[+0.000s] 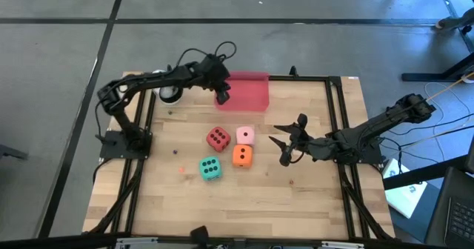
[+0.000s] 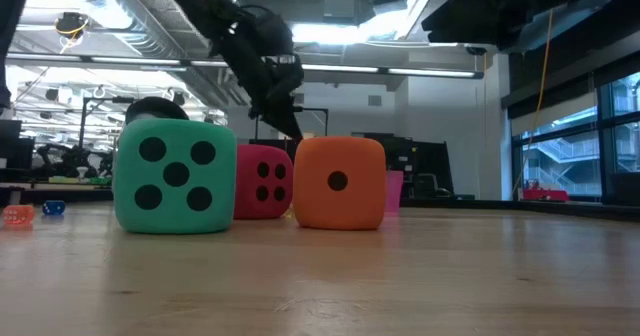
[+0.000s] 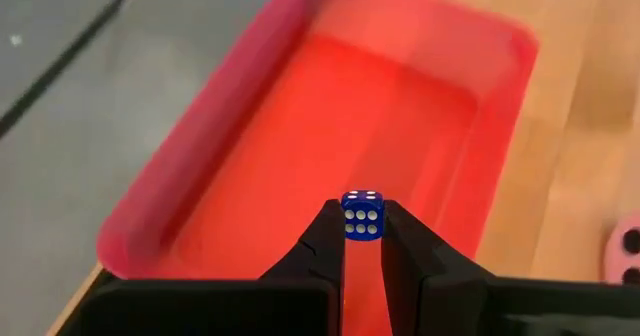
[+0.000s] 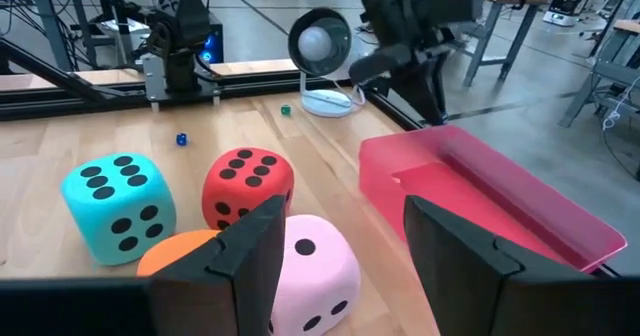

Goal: Pick & Place Dice
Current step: Put the right blue die into the pink bin

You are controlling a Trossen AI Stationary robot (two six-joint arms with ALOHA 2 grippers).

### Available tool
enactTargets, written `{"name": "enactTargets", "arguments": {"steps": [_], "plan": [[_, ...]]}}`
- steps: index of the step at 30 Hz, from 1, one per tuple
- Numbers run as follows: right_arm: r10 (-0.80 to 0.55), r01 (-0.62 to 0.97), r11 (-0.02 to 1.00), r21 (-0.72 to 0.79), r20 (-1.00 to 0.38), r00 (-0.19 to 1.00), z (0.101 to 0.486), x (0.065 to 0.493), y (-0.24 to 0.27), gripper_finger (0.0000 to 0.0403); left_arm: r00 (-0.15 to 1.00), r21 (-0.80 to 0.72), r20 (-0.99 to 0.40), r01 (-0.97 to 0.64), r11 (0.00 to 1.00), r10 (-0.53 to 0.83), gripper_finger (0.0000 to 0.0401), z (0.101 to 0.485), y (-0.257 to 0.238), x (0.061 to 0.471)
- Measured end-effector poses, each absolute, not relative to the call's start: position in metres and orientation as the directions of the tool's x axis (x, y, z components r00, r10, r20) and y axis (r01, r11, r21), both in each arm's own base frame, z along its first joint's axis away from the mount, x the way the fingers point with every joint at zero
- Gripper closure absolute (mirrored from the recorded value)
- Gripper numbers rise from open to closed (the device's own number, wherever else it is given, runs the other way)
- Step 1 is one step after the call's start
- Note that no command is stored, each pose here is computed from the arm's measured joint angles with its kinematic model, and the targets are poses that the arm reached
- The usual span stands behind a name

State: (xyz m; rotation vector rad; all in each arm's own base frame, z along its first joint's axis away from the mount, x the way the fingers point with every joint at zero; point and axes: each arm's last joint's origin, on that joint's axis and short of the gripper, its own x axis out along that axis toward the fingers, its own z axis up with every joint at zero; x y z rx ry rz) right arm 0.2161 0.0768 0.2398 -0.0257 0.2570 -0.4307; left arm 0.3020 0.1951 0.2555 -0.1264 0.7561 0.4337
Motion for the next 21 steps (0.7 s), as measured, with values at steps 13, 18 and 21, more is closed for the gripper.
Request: {"name": "enactTargets", "arguments": {"steps": [13,18,21], "plan": [[-0.413,0.411,0.909,-0.068,-0.278,0.867,0.235,0.214,0.076,0.0197,0.418,0.027,-0.887,-0.371,0.928,0.194,0.0377,0.229,0.216,0.329],[-0.392,0.390,0.918,-0.064,-0.289,0.874,0.235,0.214,0.077,0.0197,0.369,0.018,-0.916,-0.359,0.933,0.160,0.0377,0.217,0.217,0.332],[-0.392,0.391,0.918,-0.064,-0.288,0.874,0.235,0.214,0.077,0.0197,0.348,0.014,-0.926,-0.356,0.935,0.146,0.0377,0.212,0.217,0.331]]}}
